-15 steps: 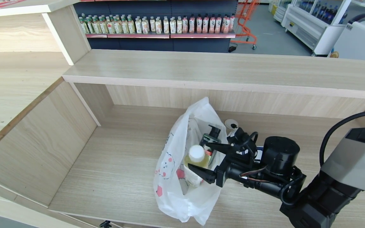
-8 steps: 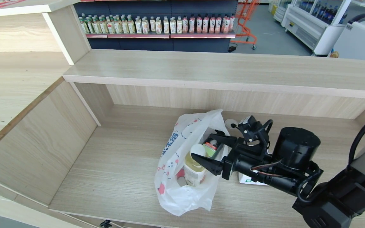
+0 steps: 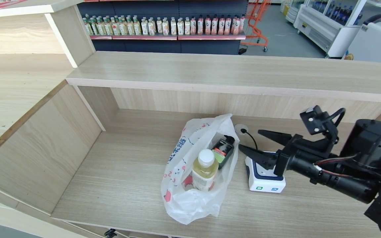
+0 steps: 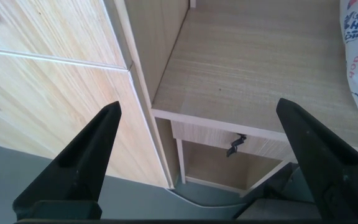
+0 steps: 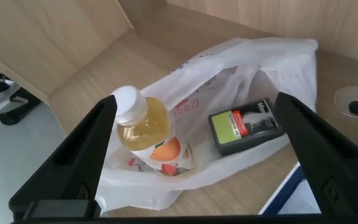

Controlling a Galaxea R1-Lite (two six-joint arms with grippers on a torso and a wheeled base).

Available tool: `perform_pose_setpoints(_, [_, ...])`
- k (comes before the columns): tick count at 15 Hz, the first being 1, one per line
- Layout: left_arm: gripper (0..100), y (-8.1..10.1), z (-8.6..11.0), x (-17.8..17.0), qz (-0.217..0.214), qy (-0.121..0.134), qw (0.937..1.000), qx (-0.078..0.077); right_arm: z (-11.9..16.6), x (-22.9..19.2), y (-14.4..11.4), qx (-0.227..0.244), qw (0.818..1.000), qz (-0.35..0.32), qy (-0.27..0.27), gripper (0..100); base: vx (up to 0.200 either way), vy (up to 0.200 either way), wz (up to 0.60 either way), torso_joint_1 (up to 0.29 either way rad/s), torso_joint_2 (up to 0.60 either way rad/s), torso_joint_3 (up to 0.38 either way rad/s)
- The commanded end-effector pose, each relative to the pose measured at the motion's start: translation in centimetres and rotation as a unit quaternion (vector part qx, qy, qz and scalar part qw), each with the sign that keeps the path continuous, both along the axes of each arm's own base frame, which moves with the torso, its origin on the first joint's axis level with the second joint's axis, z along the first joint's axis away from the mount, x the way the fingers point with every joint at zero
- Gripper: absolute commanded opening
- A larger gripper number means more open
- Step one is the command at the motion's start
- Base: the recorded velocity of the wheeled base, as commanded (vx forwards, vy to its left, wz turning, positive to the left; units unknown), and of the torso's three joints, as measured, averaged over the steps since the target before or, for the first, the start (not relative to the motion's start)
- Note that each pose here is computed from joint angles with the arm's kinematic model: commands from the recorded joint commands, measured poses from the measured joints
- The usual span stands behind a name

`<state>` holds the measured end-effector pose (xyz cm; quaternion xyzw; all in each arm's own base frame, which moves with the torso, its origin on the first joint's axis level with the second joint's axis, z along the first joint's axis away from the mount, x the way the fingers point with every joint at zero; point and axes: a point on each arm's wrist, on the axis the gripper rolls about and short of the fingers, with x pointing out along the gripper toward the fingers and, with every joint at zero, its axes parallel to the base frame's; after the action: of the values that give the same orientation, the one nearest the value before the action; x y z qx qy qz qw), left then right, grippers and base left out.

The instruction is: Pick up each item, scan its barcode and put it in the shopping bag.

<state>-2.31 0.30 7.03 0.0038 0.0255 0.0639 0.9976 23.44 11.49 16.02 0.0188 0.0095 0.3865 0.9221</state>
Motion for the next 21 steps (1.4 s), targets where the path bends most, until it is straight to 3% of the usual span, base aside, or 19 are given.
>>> perform_pose_setpoints(1, [100, 0.0, 0.0, 0.0, 0.0, 0.0, 1.0, 0.0, 2.6, -2.3, -3.3, 0.014, 0.998, -0.05, -0.036, 100, 0.0, 0.0, 0.0, 0.0, 0.0, 0.0])
perform_pose_setpoints(4, [100, 0.0, 0.0, 0.0, 0.0, 0.0, 1.0, 0.0, 2.3, -9.0, -7.6, -0.016, 0.989, -0.145, 0.011, 100, 0.0, 0.0, 0.0, 0.0, 0.0, 0.0])
perform_pose_setpoints(7, [100, 0.0, 0.0, 0.0, 0.0, -0.001, 1.0, 0.0, 1.0, -16.5, -10.4, -0.049, 0.95, -0.299, 0.07, 100, 0.0, 0.0, 0.0, 0.0, 0.0, 0.0])
perform_pose_setpoints(8, [100, 0.0, 0.0, 0.0, 0.0, 0.0, 1.0, 0.0, 0.1, -18.0, -10.8, -0.053, 0.943, -0.321, 0.076, 100, 0.0, 0.0, 0.0, 0.0, 0.0, 0.0])
perform_pose_setpoints(13, [100, 0.0, 0.0, 0.0, 0.0, 0.0, 1.0, 0.0, -6.2, -24.3, -11.6, -0.027, 0.93, -0.365, -0.03, 100, 0.0, 0.0, 0.0, 0.0, 0.0, 0.0])
perform_pose_setpoints(15, [100, 0.0, 0.0, 0.0, 0.0, 0.0, 1.0, 0.0, -7.9, -25.1, -11.7, -0.039, 0.923, -0.383, 0.005, 100, 0.0, 0.0, 0.0, 0.0, 0.0, 0.0])
perform_pose_setpoints(17, [100, 0.0, 0.0, 0.0, 0.0, 0.0, 1.0, 0.0, -8.1, -25.5, -11.6, -0.041, 0.916, -0.4, -0.019, 100, 0.0, 0.0, 0.0, 0.0, 0.0, 0.0])
perform_pose_setpoints(21, [100, 0.0, 0.0, 0.0, 0.0, 0.0, 1.0, 0.0, -8.4, -25.7, -11.5, -0.032, 0.918, -0.394, -0.021, 100, 0.0, 0.0, 0.0, 0.0, 0.0, 0.0])
